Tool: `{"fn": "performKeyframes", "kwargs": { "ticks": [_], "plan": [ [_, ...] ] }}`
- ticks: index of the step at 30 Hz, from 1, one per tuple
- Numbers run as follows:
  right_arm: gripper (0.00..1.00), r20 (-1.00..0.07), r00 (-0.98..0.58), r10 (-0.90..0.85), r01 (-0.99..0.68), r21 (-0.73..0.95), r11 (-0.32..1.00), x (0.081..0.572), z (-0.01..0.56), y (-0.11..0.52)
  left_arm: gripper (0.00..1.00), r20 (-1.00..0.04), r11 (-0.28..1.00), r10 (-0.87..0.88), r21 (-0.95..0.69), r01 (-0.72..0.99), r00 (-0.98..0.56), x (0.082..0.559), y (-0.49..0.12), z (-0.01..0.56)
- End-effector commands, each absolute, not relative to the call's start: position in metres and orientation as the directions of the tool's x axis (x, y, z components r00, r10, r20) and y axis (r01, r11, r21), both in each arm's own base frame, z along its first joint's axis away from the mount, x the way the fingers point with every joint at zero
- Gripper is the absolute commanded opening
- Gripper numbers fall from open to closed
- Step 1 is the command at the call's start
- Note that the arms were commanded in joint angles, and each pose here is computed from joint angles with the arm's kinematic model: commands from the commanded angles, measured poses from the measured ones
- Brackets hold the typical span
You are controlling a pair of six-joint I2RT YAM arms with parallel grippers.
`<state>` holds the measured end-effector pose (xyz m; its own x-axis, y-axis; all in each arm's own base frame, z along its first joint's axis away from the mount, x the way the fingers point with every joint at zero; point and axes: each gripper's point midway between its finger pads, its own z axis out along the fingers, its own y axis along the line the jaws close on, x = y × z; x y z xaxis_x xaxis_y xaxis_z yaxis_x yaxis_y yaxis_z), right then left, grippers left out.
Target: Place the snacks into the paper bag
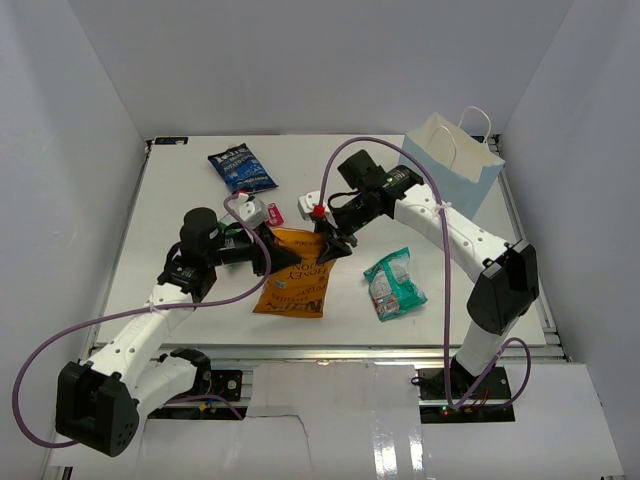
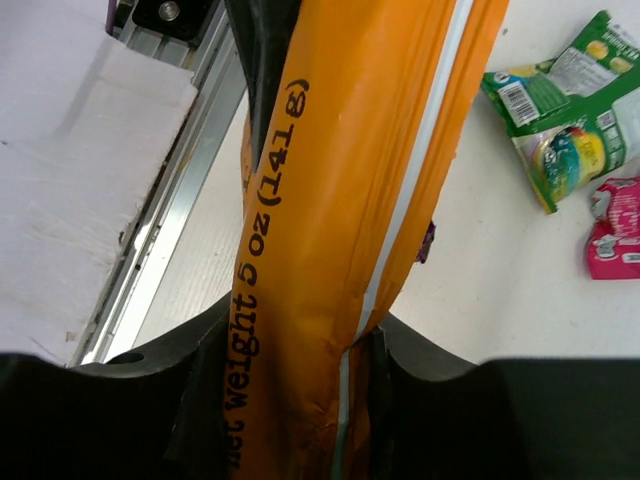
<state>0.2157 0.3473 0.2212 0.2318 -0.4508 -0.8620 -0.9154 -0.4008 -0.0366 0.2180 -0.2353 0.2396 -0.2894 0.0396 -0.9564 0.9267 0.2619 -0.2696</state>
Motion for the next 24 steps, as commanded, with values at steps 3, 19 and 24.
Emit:
{"fn": "performKeyframes", "kwargs": {
  "ticks": [3, 19, 24],
  "plan": [
    [0.16, -0.868, 0.224, -0.443, -0.911, -0.026, -0.412, 0.202, 0.244, 0.332, 0.66, -0.979, 0.342, -0.048, -0.204, 0.917, -0.2, 0.233, -0.232, 0.288],
    [0.08, -0.963, 0.099, -0.252, -0.994, -0.106, 0.012, 0.295, 0.399, 0.264, 0.98, -0.919, 0.719, -0.287, -0.394, 0.573, -0.272, 0.264, -0.173, 0.306],
    [0.08, -0.956, 0.265, -0.128, -0.92, -0.291, 0.261, 0.338, 0.504, 0.223, 0.98, -0.893, 0.712, -0.349, -0.45, 0.539, -0.284, 0.265, -0.171, 0.288]
  ]
}}
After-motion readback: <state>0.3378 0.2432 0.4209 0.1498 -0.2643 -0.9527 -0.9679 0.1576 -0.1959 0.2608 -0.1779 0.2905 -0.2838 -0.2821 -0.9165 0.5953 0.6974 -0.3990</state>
